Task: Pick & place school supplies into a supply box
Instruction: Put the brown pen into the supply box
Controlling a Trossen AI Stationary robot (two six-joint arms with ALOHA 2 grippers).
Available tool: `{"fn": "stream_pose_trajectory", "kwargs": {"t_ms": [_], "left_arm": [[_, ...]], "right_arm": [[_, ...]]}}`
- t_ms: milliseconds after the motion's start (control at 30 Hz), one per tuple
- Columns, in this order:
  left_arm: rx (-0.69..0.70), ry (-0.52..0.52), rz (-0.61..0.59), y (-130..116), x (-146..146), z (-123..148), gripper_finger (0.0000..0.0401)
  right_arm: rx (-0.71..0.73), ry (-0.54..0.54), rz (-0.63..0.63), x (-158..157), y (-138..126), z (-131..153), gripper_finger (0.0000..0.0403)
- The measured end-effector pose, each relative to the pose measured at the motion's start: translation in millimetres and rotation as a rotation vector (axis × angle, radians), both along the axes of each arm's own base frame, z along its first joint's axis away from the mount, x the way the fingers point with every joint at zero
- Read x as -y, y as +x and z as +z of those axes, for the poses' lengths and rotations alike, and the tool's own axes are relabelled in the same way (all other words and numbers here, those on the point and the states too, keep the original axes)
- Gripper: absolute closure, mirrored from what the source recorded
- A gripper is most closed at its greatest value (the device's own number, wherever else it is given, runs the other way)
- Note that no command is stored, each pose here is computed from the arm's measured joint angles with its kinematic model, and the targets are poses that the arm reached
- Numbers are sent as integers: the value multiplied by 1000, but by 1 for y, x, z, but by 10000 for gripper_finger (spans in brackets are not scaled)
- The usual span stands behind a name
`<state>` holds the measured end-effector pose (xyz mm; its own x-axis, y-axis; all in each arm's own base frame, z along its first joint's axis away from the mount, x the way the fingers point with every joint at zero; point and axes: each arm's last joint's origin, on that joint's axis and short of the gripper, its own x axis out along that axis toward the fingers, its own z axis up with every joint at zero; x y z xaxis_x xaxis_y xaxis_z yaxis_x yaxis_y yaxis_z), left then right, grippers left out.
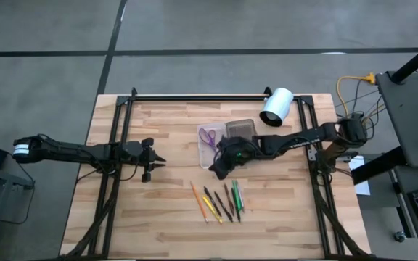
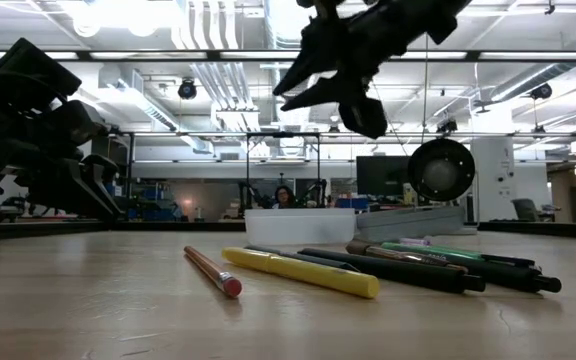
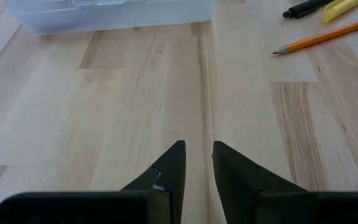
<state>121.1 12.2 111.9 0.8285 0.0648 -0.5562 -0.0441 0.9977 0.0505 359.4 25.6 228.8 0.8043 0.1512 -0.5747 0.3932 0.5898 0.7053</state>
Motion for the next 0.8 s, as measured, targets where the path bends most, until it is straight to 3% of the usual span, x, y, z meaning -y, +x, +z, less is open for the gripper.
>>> {"fn": "stream_pose_trajectory", "kwargs": {"t_ms": [800], "left_arm": [[0,0,0,0,0,0,335]], "right_arm": [[68,54,-84,-87,-2,24,323]]}}
